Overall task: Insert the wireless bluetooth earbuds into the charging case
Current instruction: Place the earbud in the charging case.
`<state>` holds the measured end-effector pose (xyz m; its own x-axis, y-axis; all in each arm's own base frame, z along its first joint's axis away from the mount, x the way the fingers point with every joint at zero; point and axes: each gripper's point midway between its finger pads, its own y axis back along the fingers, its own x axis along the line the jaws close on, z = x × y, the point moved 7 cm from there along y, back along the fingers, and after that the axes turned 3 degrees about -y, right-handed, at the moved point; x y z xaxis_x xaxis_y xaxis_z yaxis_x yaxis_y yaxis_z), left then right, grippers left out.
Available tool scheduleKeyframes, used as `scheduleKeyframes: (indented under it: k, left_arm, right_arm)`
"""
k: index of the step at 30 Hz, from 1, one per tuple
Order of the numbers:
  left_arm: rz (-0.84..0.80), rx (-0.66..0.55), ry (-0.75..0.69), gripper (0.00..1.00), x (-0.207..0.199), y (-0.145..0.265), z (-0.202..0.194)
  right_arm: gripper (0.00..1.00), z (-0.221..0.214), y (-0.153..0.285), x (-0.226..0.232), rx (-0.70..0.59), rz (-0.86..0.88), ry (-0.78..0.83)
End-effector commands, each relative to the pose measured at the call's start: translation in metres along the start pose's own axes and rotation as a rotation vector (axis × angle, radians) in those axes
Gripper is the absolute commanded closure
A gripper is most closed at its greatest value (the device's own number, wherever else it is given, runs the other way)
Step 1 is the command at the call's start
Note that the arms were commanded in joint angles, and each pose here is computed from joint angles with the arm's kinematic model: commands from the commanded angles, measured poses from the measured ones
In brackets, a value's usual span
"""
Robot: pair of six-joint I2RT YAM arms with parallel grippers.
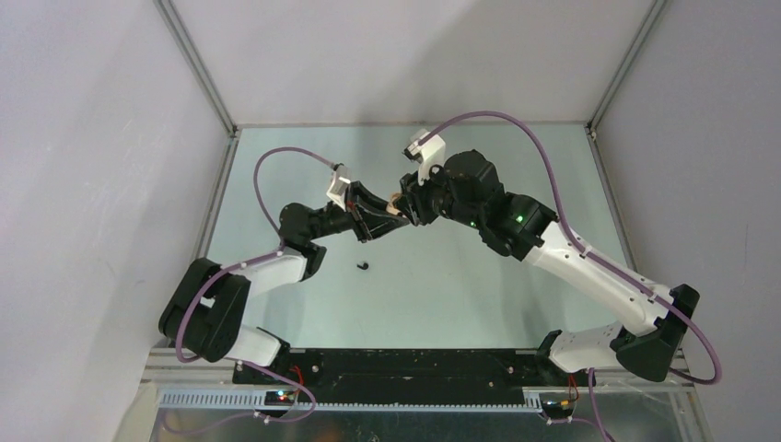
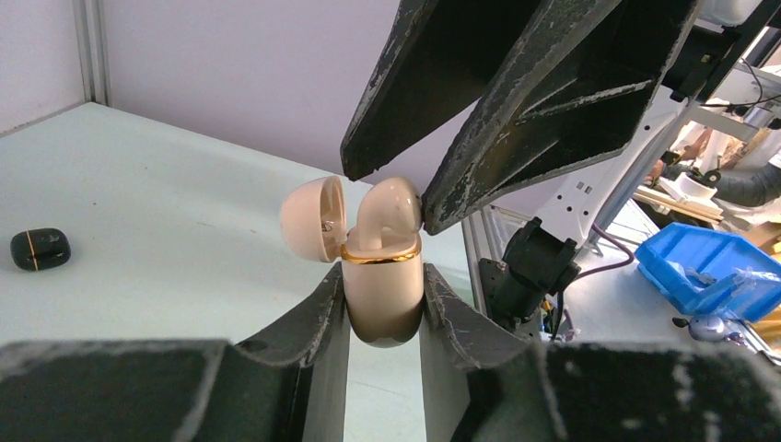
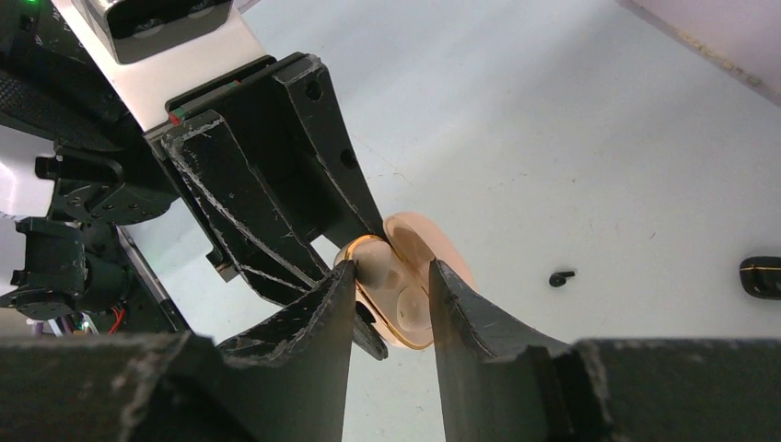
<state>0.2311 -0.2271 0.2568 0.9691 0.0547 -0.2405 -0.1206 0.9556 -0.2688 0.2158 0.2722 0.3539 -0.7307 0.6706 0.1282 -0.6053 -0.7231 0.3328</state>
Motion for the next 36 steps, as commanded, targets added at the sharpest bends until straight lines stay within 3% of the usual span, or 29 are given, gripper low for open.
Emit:
scheduleKeyframes:
  k: [1, 22, 36]
  left_arm:
    - [-0.048, -0.026, -0.099, 0.97, -0.011, 0.001, 0.014]
    - [-0.086, -0.015, -0.175, 0.97, -0.019, 0.005, 0.017]
    - [-0.102, 0.108, -0.305, 0.96, -0.014, 0.015, 0.003]
  right_arm:
    - [0.61, 0.018, 0.014, -0.004, -0.074, -0.036, 0.032]
    - [0.61, 0.022, 0.023, -0.003, -0.096, -0.018, 0.063]
    - [0.61, 0.019, 0.023, 0.011, -0.069, 0.085, 0.154]
